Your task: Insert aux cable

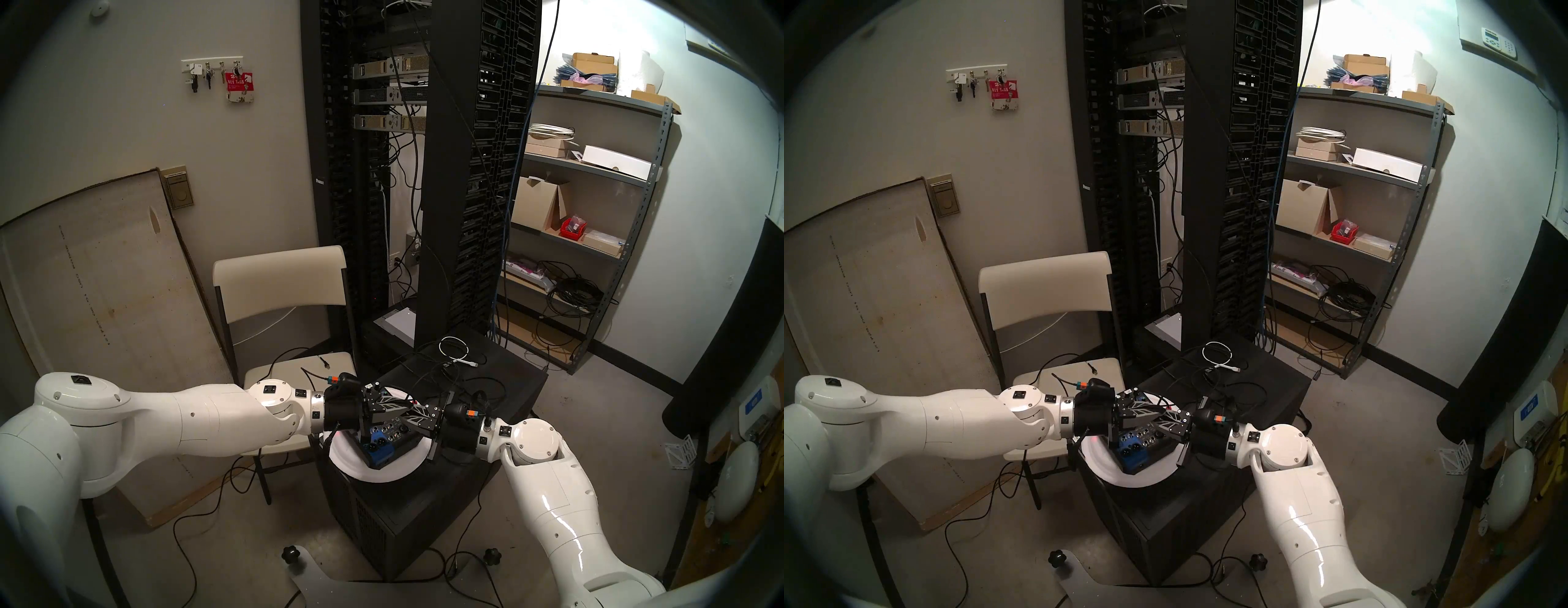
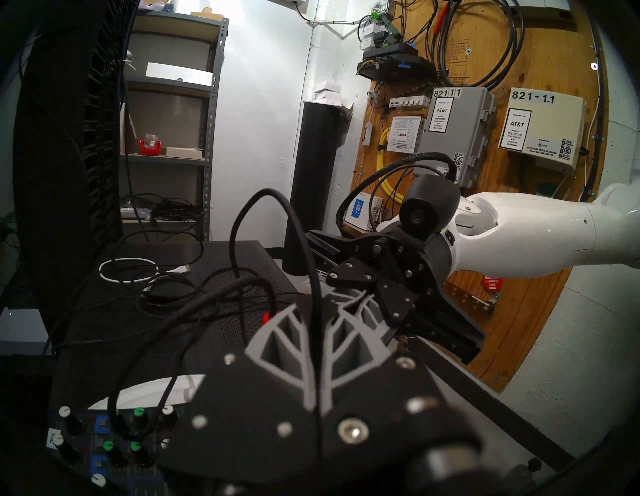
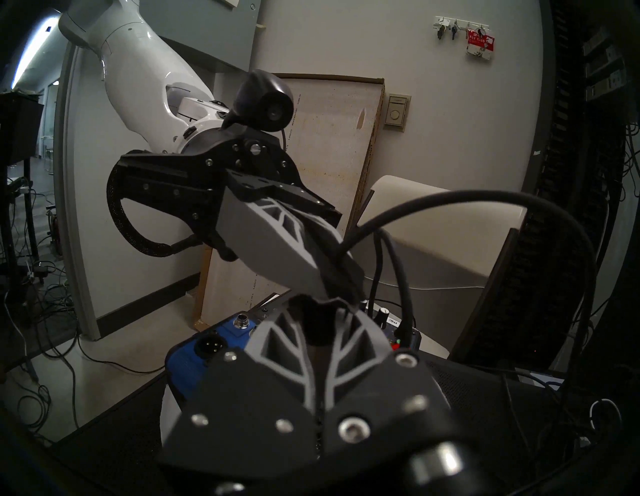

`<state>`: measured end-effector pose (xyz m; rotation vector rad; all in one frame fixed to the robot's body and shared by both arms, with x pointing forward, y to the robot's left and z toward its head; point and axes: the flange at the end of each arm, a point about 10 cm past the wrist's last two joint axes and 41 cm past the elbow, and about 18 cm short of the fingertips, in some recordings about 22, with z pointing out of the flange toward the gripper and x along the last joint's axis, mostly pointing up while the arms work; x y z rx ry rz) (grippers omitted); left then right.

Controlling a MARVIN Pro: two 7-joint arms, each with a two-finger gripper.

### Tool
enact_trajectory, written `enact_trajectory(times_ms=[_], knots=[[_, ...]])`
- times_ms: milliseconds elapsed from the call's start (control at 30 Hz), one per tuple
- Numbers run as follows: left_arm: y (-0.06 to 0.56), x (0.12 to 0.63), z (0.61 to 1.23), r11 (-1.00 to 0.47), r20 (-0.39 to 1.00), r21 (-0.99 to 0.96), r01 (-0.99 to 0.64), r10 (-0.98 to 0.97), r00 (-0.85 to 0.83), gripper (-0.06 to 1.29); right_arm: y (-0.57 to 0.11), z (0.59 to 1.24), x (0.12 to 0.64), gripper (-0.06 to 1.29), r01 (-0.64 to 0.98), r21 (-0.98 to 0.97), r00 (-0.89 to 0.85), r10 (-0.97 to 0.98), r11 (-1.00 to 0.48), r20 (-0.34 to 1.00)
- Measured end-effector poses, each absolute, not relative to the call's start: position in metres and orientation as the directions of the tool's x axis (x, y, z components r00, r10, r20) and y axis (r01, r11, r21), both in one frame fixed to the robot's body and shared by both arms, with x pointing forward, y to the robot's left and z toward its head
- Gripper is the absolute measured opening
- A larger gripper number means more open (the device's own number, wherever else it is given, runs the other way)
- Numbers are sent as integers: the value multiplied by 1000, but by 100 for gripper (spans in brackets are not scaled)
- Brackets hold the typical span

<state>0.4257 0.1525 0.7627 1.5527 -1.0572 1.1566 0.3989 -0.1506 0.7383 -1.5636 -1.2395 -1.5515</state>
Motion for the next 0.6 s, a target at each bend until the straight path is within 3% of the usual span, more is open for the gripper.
enact_trajectory(times_ms=[600], knots=[[152,427,763,-214,974,161,-963,-125,191,-1,-151,735,398,0,899,190,-119,197,-396,973]])
